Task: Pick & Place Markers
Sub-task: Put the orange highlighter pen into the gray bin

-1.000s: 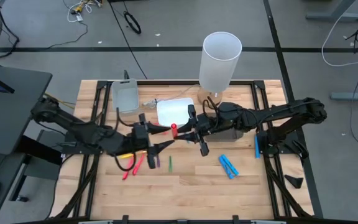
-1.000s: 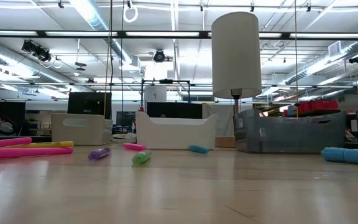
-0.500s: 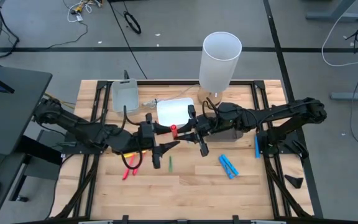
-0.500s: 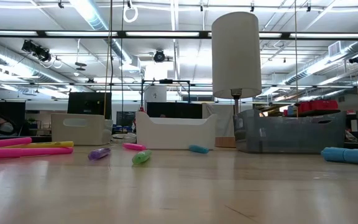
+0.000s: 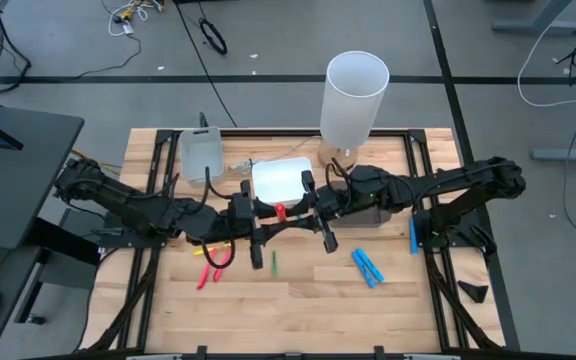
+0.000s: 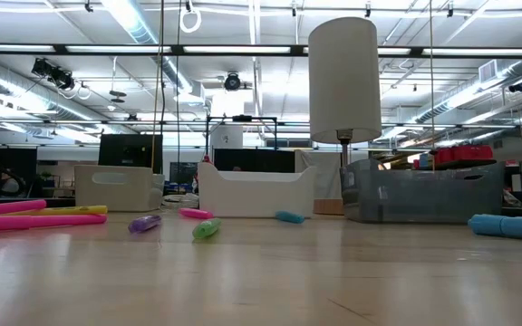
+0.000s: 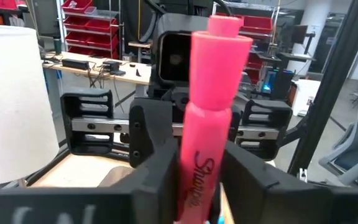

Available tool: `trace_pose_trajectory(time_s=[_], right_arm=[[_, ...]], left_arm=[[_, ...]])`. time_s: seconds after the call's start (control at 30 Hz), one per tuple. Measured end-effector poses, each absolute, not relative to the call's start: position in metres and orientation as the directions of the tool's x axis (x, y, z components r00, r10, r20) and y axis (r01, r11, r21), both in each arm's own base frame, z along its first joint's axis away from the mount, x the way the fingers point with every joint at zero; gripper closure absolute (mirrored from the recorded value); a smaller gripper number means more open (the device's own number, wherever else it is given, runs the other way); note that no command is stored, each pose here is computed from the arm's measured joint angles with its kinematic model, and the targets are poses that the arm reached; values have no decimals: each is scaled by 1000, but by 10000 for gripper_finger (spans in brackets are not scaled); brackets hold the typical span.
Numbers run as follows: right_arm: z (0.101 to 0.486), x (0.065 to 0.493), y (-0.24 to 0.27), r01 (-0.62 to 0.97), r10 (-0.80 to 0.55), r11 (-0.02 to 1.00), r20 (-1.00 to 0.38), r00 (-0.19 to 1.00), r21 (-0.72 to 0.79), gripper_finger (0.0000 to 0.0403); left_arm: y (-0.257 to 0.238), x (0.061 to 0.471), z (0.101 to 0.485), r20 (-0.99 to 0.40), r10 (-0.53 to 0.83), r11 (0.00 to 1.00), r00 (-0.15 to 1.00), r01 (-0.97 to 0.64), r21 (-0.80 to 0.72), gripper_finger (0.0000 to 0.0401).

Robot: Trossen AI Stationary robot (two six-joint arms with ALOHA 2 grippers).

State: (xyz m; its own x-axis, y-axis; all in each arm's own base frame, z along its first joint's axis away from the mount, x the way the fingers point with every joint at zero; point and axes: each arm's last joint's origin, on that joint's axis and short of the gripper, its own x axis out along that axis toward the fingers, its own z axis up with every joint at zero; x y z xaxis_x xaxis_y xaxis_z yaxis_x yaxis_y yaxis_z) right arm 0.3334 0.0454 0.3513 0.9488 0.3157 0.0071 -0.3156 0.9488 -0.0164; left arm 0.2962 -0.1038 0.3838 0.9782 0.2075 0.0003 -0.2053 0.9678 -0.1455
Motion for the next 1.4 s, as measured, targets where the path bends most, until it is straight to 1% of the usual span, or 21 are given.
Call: trace_pose_trajectory(time_s=[0.07,0.13,0.3,0.4,0.57,0.7,0.8,1.0,1.2,1.4], right_arm=[[351,333,45,-316,316,949,5,949,-8,347],[351,333,45,-315,315,949,5,949,-5,343],[351,333,45,-315,315,949,5,949,-6,321],[351,334,45,-311,312,950,5,950,-15,303],[355,329,44,-308,309,951,6,951,-37,276],[363,319,41,-301,302,950,0,953,-83,265],[366,310,39,-300,297,948,-38,954,-110,262],[371,295,35,-273,264,957,-97,960,-100,264],[372,291,34,-273,262,957,-111,959,-95,264],[371,291,34,-273,262,957,-117,958,-94,264]], left_arm=[[-104,296,384,0,208,969,978,-206,-140,320],[-104,296,384,-1,208,969,978,-206,-137,333],[-104,296,384,1,208,967,978,-205,-151,333],[-104,296,384,2,216,959,976,-211,-189,333],[-99,298,384,5,231,931,973,-220,-291,333],[-95,292,391,21,249,899,968,-223,-377,333],[-91,286,393,8,268,859,963,-235,-455,333],[-83,266,399,-59,286,763,956,-265,-589,333],[-74,245,389,-235,265,611,935,-352,-709,333],[-71,228,377,-416,184,465,891,-451,-762,333]])
